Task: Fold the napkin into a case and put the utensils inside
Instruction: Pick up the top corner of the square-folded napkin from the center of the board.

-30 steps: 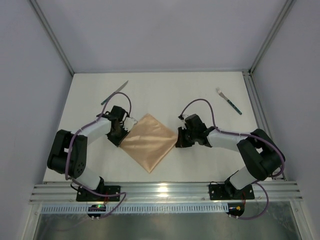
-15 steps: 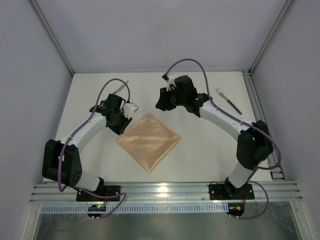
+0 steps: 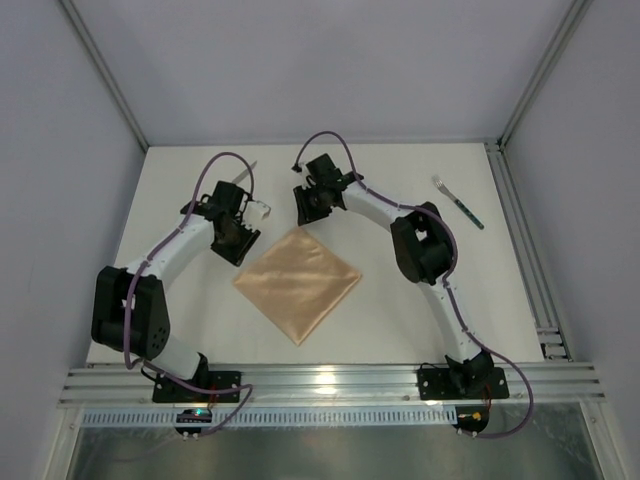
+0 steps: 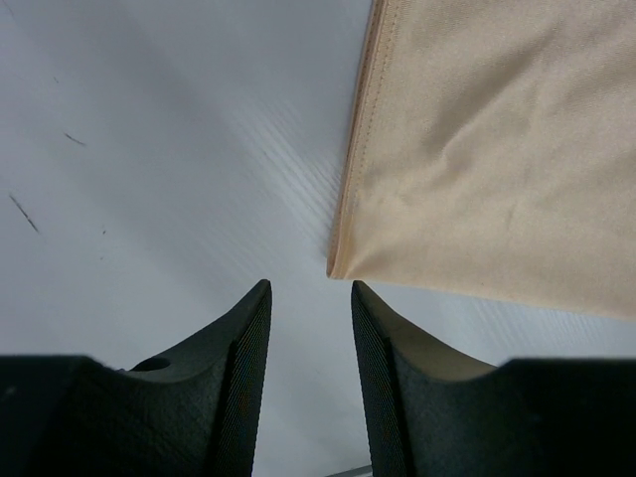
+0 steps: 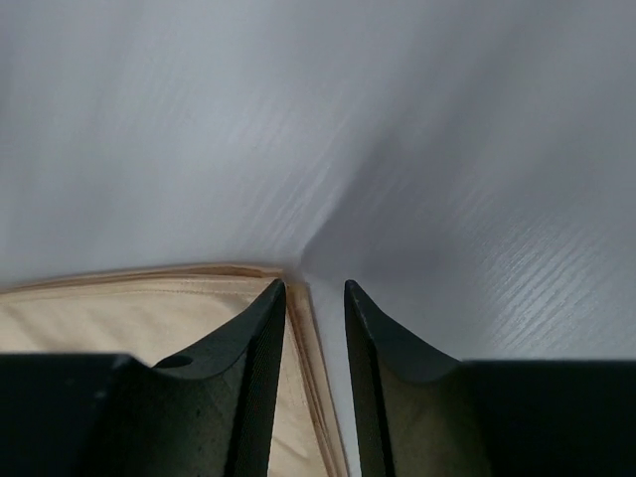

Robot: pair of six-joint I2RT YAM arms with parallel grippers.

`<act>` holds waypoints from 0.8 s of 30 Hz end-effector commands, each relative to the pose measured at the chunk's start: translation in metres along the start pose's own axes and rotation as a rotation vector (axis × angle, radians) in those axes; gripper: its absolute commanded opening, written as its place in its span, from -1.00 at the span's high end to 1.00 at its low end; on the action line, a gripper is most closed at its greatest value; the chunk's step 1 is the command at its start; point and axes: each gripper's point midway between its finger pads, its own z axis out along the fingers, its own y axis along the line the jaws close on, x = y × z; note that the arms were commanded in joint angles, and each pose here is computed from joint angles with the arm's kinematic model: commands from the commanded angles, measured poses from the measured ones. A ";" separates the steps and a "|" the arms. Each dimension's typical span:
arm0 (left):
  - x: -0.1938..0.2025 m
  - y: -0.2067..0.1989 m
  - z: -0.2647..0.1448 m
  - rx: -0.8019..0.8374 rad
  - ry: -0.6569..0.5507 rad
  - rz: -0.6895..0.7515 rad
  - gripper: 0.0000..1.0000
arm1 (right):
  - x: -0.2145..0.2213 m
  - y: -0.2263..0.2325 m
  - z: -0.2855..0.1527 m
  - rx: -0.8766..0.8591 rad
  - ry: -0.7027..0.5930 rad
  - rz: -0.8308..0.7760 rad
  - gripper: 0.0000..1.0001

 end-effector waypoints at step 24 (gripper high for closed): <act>0.003 0.002 0.007 -0.004 0.032 -0.025 0.18 | -0.003 0.028 -0.002 -0.011 -0.020 -0.133 0.59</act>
